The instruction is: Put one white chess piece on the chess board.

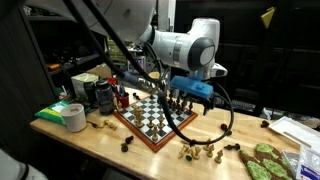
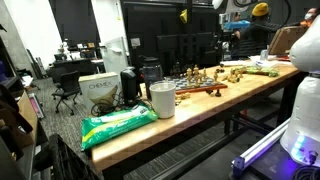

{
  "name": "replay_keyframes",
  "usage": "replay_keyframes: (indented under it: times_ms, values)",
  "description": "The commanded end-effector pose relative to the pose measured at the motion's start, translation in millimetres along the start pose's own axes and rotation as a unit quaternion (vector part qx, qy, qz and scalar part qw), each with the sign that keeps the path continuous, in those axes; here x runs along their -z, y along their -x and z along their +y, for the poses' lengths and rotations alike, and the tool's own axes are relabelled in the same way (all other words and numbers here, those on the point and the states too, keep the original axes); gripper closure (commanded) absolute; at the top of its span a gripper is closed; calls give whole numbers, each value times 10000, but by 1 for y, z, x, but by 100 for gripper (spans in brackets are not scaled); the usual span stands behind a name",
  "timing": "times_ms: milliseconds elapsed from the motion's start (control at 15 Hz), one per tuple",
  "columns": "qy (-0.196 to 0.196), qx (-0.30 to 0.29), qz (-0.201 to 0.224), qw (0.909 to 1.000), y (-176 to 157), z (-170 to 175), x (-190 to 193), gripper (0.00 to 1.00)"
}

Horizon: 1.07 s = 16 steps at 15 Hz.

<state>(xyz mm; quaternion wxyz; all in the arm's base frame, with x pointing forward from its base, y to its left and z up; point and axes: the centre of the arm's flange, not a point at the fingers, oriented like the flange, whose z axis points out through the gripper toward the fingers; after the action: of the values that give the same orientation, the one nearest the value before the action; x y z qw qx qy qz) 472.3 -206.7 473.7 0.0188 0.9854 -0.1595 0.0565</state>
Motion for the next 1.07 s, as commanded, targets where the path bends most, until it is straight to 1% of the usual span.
replay_keyframes:
  times_ms: [0,467,600,733,800,1000]
  values:
    - [0,0,0,10000,0,0,0,0]
    - [0,0,0,10000,0,0,0,0]
    - [-12,47,-25,10000,-3,7,-4,0]
    - [64,165,-30,9998,-4,7,-8,0]
    - [34,214,-52,9998,-6,8,-11,0]
    - [20,252,-85,9996,-12,18,-27,0]
